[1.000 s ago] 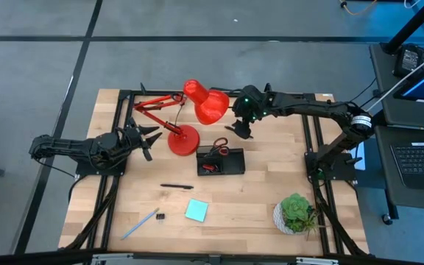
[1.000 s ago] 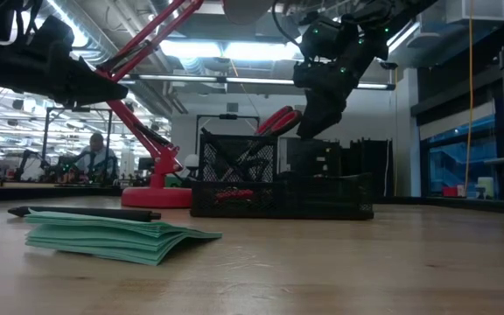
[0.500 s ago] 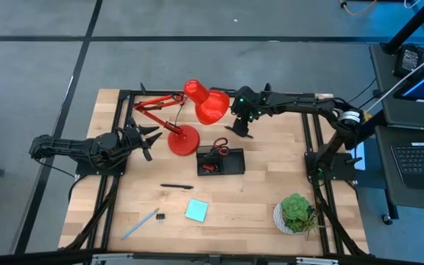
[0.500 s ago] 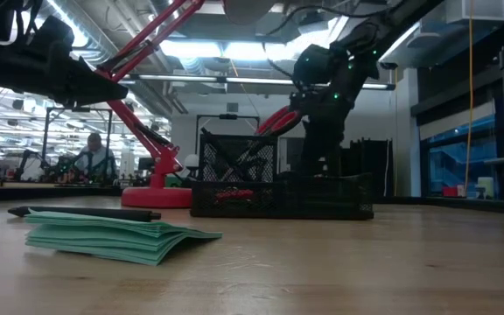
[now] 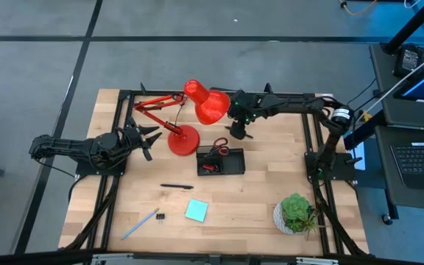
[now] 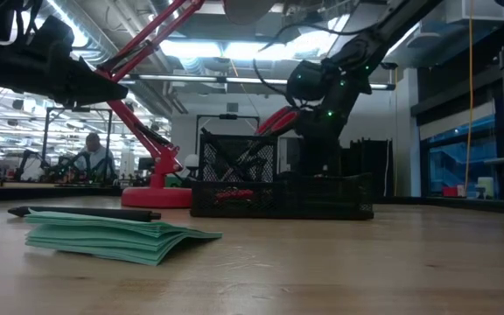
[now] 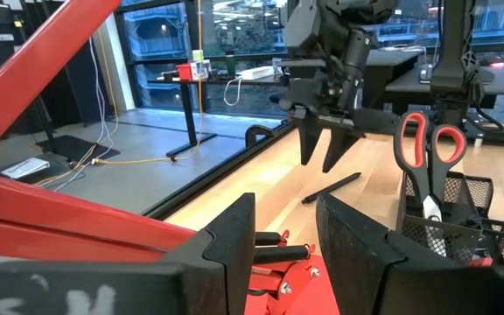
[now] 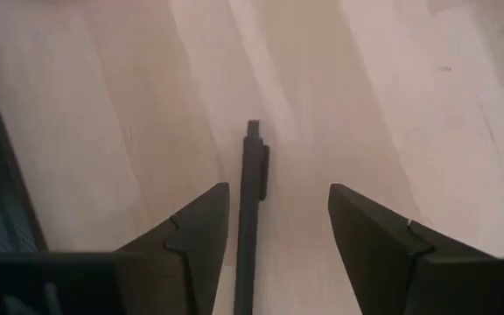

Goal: Pick and place office supplies into organizer
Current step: Put the top black pen into the black desk organizer

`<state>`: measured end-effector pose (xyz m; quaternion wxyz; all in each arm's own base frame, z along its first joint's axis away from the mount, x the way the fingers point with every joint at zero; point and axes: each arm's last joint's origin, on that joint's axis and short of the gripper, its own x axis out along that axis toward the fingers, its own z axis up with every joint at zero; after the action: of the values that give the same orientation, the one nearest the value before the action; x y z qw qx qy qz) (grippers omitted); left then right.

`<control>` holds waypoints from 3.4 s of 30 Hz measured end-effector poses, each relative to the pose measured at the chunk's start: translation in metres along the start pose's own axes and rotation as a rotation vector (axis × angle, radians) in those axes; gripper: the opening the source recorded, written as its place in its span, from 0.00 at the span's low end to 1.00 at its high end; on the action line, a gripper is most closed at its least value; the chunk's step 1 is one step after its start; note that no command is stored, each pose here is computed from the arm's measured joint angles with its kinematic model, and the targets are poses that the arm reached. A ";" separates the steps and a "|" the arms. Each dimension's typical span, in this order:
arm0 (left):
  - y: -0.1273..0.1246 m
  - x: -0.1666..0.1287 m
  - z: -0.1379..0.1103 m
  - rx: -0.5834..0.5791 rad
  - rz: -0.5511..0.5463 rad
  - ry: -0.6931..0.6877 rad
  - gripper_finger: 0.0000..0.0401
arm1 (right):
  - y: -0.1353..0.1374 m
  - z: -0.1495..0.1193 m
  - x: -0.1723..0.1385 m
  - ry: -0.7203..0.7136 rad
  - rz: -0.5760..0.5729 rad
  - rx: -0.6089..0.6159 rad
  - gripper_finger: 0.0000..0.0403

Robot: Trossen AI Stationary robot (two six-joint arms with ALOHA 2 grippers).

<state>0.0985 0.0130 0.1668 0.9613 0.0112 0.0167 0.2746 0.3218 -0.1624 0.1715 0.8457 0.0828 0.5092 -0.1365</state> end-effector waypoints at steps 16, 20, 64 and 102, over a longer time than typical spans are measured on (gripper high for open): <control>0.000 0.000 0.000 0.000 0.000 0.000 0.29 | 0.008 -0.007 0.043 0.053 -0.028 -0.050 0.49; 0.000 0.000 0.000 0.000 0.000 0.000 0.29 | 0.008 -0.007 0.047 0.058 -0.019 -0.047 0.49; 0.000 0.000 0.000 0.000 0.000 0.000 0.29 | 0.009 -0.010 0.049 0.084 -0.002 -0.023 0.11; 0.000 0.000 0.000 0.000 0.000 0.001 0.29 | 0.009 0.012 0.028 0.153 -0.045 -0.066 0.11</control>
<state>0.0985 0.0130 0.1668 0.9614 0.0113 0.0170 0.2746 0.3476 -0.1611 0.1523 0.8035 0.0535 0.5781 -0.1318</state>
